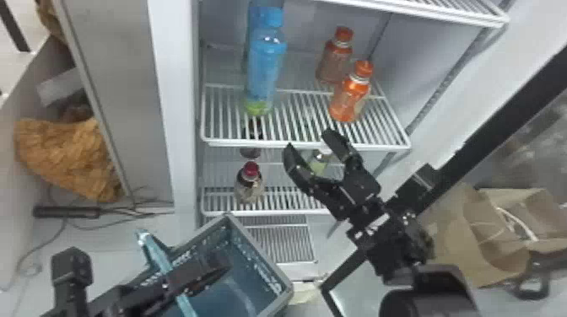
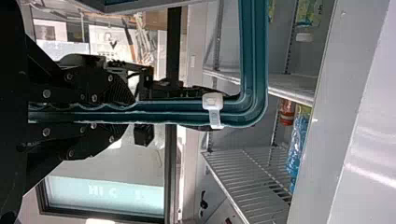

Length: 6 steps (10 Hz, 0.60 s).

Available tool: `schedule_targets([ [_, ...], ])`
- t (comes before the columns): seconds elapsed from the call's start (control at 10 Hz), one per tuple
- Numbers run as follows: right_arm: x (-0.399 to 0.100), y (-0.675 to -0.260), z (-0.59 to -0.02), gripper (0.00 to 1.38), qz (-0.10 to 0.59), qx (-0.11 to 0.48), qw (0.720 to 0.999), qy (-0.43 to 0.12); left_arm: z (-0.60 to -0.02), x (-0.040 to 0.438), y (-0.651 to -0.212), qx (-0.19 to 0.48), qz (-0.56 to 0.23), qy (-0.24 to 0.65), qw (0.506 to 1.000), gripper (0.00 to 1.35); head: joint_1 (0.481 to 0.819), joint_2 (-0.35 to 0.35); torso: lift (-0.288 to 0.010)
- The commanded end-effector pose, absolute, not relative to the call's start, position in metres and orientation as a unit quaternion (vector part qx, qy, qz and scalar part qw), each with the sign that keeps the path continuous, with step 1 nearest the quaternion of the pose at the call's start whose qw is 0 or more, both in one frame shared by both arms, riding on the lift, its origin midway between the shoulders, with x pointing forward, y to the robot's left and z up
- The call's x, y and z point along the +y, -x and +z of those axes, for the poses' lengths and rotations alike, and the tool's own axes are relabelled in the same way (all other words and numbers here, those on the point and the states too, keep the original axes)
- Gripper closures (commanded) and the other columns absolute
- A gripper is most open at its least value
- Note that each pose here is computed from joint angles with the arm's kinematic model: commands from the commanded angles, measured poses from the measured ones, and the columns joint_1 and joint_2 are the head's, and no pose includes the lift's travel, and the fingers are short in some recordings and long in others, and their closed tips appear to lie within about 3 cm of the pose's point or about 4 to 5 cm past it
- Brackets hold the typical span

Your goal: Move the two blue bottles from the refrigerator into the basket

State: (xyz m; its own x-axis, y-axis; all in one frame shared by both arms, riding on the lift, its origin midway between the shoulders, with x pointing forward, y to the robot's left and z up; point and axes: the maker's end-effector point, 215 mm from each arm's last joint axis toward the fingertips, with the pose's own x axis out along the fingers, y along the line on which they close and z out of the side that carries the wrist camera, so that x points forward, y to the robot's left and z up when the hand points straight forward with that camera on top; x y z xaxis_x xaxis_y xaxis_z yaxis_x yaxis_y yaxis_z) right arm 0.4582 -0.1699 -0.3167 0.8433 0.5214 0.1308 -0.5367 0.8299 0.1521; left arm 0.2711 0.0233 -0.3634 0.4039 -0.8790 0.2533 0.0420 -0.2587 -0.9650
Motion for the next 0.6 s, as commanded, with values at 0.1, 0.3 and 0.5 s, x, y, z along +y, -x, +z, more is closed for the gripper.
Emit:
schedule_targets([
  [0.1,-0.163,-0.483,-0.309,0.12,0.277,-0.047,0.956,-0.088,-0.36,0.022,-0.274,0.316,-0.448,0.656,0.519,1.2,0.695,-0.224,-0.01],
  [0.3,-0.159,-0.503,-0.305,0.12,0.278,-0.045,0.956,-0.077,-0.36,0.02,-0.272,0.318,-0.449,0.655,0.517,1.2,0.695,-0.214,-0.01],
  [0.5,-0.143,-0.518,-0.307,0.12,0.295,-0.032,0.952,-0.071,-0.358,0.019,-0.274,0.318,-0.453,0.653,0.517,1.2,0.695,-0.2,-0.01],
])
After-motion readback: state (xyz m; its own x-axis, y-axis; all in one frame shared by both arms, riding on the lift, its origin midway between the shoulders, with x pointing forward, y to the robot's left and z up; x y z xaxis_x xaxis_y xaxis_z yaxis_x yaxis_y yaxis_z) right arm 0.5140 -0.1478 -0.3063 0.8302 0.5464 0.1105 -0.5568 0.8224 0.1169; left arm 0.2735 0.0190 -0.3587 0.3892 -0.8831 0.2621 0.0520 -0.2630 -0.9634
